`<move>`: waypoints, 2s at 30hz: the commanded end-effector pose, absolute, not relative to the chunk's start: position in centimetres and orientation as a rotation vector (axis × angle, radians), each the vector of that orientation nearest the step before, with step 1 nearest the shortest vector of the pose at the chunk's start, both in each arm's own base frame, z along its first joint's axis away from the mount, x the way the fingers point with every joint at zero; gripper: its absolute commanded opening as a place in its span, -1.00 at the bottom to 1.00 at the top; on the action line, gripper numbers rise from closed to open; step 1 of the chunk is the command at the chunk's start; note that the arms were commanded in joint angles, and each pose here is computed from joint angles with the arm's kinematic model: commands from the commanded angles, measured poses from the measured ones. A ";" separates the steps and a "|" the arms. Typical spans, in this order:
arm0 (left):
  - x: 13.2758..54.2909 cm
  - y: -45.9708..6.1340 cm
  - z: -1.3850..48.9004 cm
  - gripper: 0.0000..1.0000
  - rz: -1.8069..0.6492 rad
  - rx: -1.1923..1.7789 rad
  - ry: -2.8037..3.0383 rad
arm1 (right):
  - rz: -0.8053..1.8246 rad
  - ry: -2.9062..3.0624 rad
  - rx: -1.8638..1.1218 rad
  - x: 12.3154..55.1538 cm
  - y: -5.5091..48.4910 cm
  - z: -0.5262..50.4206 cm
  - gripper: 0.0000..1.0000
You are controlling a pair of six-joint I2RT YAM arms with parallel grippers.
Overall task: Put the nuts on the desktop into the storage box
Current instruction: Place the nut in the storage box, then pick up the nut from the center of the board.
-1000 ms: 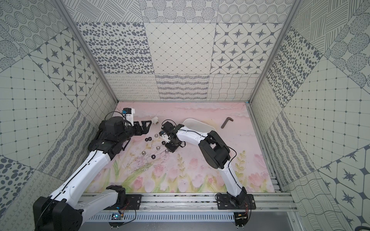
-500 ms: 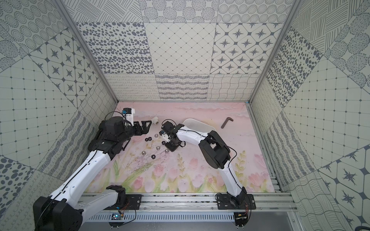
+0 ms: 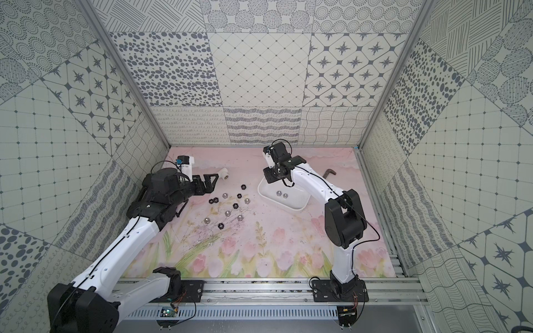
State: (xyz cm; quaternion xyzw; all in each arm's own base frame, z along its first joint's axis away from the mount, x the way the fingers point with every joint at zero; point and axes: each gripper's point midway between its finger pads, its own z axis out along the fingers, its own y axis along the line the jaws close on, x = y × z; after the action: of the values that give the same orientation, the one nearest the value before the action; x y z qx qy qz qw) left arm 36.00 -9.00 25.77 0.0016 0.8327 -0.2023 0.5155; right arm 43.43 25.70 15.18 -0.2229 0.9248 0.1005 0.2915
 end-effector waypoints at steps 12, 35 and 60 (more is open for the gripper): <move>36.0 -8.9 26.1 0.98 -0.466 0.023 1.993 | 0.002 2.687 -0.509 44.4 21.0 5.3 -0.57; 36.3 -9.1 26.1 0.98 -0.474 0.026 1.994 | 0.060 2.580 -0.551 43.5 22.4 10.4 0.19; 36.1 -9.0 25.7 0.98 -0.475 0.019 2.003 | 0.331 2.533 -1.231 29.0 39.6 6.4 0.20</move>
State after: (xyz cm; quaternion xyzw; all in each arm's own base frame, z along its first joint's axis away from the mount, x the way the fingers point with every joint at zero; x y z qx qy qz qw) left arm 36.09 -9.02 25.56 0.0012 0.8343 -0.2022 0.5129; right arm 29.25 37.95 5.62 -0.4237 0.8886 0.0984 0.1458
